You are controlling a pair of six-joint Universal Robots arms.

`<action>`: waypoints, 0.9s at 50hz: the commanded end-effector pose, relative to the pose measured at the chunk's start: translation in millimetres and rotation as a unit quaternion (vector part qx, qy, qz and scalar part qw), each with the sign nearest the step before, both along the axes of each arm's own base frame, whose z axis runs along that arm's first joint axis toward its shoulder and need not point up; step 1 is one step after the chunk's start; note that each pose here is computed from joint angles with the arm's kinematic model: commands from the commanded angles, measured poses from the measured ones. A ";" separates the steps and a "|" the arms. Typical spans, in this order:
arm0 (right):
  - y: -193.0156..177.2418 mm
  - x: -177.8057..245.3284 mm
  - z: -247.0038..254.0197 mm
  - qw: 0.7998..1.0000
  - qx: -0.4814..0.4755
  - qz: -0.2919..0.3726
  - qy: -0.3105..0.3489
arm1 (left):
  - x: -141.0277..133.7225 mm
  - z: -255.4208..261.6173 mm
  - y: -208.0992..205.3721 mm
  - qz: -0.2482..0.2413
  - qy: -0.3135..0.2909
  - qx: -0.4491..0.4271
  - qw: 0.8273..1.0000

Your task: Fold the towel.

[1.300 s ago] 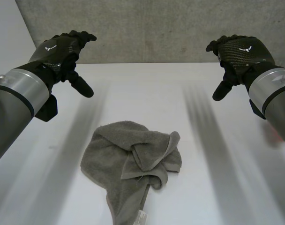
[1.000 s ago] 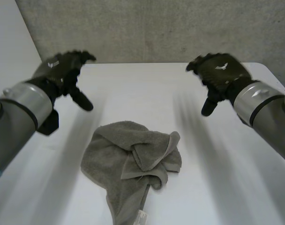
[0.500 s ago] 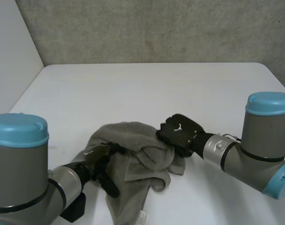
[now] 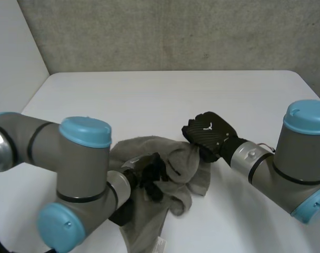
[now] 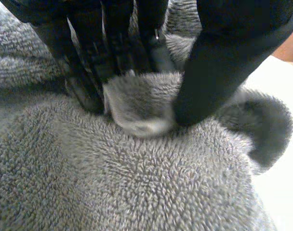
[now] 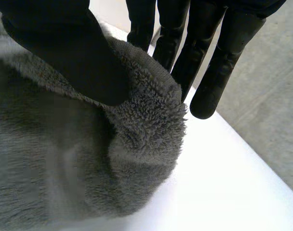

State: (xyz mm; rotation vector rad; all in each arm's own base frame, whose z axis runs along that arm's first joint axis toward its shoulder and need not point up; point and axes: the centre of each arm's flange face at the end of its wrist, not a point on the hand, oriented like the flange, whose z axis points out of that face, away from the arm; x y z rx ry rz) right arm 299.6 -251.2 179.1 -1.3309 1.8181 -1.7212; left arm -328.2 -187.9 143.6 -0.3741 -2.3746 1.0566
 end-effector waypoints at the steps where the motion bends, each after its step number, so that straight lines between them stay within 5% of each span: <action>1: -23.7 2.2 16.9 0.998 -0.041 -0.055 -0.004 | -7.8 8.0 -11.6 0.017 -0.019 -0.051 0.998; 8: -65.9 11.0 56.0 0.981 -0.121 -0.145 -0.035 | -18.6 89.8 -41.6 -0.002 -0.012 -0.221 0.975; 10: -82.0 19.3 99.4 0.960 -0.194 -0.179 -0.097 | -14.5 152.2 -73.6 0.017 -0.007 -0.349 0.937; 12: -90.0 21.8 144.1 0.927 -0.258 -0.194 -0.190 | -6.4 211.0 -95.5 0.040 -0.022 -0.474 0.879; 13: -90.0 21.8 144.3 0.927 -0.258 -0.194 -0.191 | -6.3 211.3 -95.5 0.040 -0.023 -0.475 0.879; 15: -85.3 18.4 178.2 0.901 -0.294 -0.193 -0.255 | -0.9 251.7 -107.4 0.064 -0.049 -0.575 0.814; 16: -85.3 18.4 178.3 0.901 -0.294 -0.193 -0.255 | -0.9 251.9 -107.4 0.064 -0.050 -0.575 0.814; 18: -79.1 15.4 185.0 0.899 -0.291 -0.193 -0.266 | 4.0 266.3 -113.9 0.074 -0.083 -0.627 0.771; 20: -75.7 15.8 178.8 0.905 -0.279 -0.192 -0.259 | 7.8 263.8 -118.7 0.070 -0.097 -0.634 0.764; 29: -57.7 11.8 138.2 0.945 -0.199 -0.189 -0.177 | 25.3 186.5 -132.0 -0.010 -0.150 -0.569 0.809; 34: -37.7 7.8 60.4 0.984 -0.056 -0.166 -0.017 | 33.4 105.0 -112.7 -0.081 -0.180 -0.474 0.858; 37: -20.1 1.4 19.0 0.986 0.025 -0.148 0.067 | 43.2 67.2 -99.6 -0.105 -0.202 -0.428 0.875; 45: -2.1 -11.5 -14.8 0.978 0.089 -0.148 0.115 | 61.8 15.1 -63.2 -0.166 -0.270 -0.367 0.874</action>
